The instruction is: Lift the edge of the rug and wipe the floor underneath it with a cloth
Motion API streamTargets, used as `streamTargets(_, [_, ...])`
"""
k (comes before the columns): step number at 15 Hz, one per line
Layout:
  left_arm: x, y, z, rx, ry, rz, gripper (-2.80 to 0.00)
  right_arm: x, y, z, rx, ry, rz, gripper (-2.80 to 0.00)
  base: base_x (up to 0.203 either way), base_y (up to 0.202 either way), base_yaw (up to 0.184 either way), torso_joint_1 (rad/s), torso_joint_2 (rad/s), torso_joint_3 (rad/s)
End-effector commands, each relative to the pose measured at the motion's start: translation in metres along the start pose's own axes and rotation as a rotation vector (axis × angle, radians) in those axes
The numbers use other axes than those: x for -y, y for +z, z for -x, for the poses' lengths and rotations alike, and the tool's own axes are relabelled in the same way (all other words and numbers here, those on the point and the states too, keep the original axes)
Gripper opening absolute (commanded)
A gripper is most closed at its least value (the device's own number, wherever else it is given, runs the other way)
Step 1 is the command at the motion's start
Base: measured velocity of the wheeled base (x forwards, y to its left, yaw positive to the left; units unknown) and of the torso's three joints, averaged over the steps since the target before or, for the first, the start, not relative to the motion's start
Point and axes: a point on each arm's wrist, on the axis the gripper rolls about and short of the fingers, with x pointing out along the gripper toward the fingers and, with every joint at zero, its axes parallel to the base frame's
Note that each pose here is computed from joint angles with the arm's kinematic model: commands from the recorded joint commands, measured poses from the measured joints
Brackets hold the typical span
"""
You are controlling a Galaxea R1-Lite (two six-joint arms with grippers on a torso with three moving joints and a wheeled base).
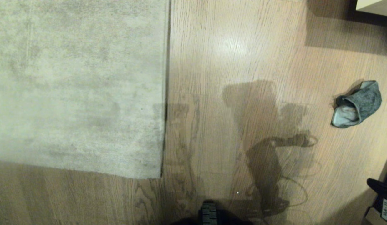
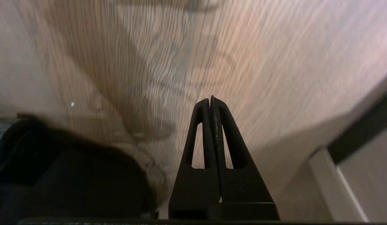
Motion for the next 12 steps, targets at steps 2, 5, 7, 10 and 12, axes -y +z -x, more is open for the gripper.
streamTargets(2, [0.0,0.0,0.0,-0.001,-0.001,0.0,-2.8,-0.012,-0.005,0.032,0.041,-0.057,0.005,-2.8,0.0,0.0,0.0,0.0,0.0,0.0])
streamTargets(5, [0.0,0.0,0.0,0.001,0.001,0.0,-2.8,-0.024,-0.02,0.059,0.061,-0.119,-0.023,-2.8,0.0,0.0,0.0,0.0,0.0,0.0])
streamTargets(7, [0.0,0.0,0.0,-0.001,0.001,0.0,-2.8,-0.033,-0.034,0.074,0.049,-0.144,-0.039,-2.8,0.0,0.0,0.0,0.0,0.0,0.0])
streamTargets(10, [0.0,0.0,0.0,0.0,0.001,0.0,-2.8,-0.036,-0.048,0.083,-0.051,-0.274,-0.068,-2.8,0.0,0.0,0.0,0.0,0.0,0.0])
streamTargets(12, [0.0,0.0,0.0,-0.001,0.0,0.0,-2.8,-0.036,-0.055,0.083,-0.059,-0.341,-0.093,-2.8,0.0,0.0,0.0,0.0,0.0,0.0])
